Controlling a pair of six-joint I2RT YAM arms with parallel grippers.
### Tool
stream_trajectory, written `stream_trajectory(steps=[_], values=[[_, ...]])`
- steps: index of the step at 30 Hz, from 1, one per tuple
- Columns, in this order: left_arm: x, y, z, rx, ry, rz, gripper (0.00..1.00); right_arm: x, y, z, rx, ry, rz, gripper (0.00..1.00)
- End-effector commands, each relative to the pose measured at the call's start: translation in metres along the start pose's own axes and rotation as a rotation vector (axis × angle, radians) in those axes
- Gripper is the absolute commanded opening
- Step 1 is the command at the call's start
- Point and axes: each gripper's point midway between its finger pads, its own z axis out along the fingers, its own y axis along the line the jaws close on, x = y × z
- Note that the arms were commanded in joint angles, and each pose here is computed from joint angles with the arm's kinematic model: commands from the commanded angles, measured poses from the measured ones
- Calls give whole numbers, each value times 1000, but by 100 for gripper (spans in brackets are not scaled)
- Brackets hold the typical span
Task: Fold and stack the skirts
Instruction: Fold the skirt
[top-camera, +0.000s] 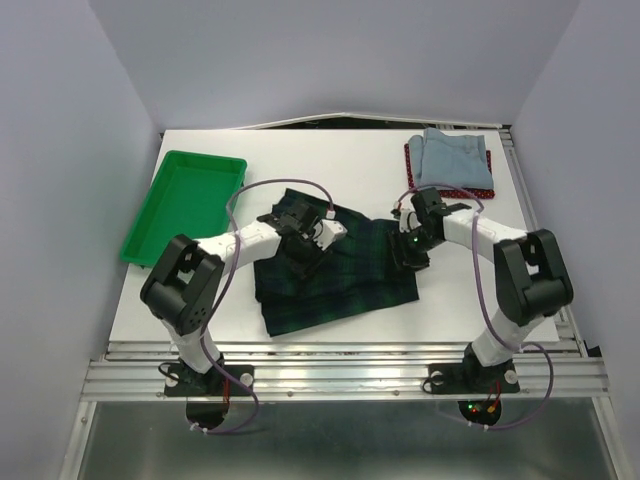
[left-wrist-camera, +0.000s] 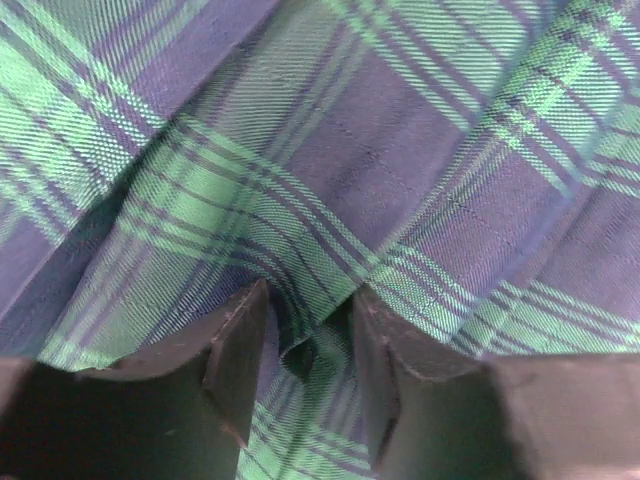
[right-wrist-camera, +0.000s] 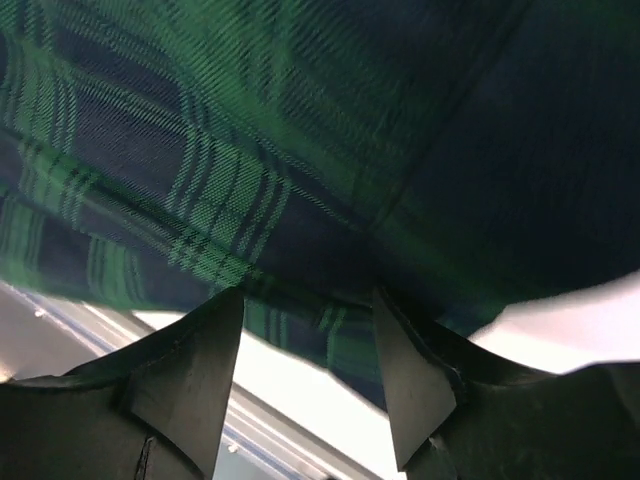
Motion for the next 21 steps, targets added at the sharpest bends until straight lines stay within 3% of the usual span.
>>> stream_trajectory(steps=[1,7,11,13,16,18,20,21], values=[[8,9,7,52,20,-166,42,-23,-22,22,79,-11,-9,61],[11,17,1,119,4,-295,35,-108,-28,29,107,-145,-68,60],[-5,9,-20,150,-97,-300,35,-160,-19,26,79,-221,-127,61],[-18,9,-37,135,-161,-281,42,-185,-2,16,25,-263,-142,64],[-45,28,-62,19,-247,-236,54,-196,27,-11,-58,-324,-161,73],[-69,45,-81,-122,-305,-183,57,-194,54,-44,-121,-405,-140,79],[-103,53,-102,-211,-373,-121,59,-180,49,-57,-135,-437,-40,79],[-123,51,-107,-248,-404,-91,60,-183,56,-82,-130,-518,-40,79]])
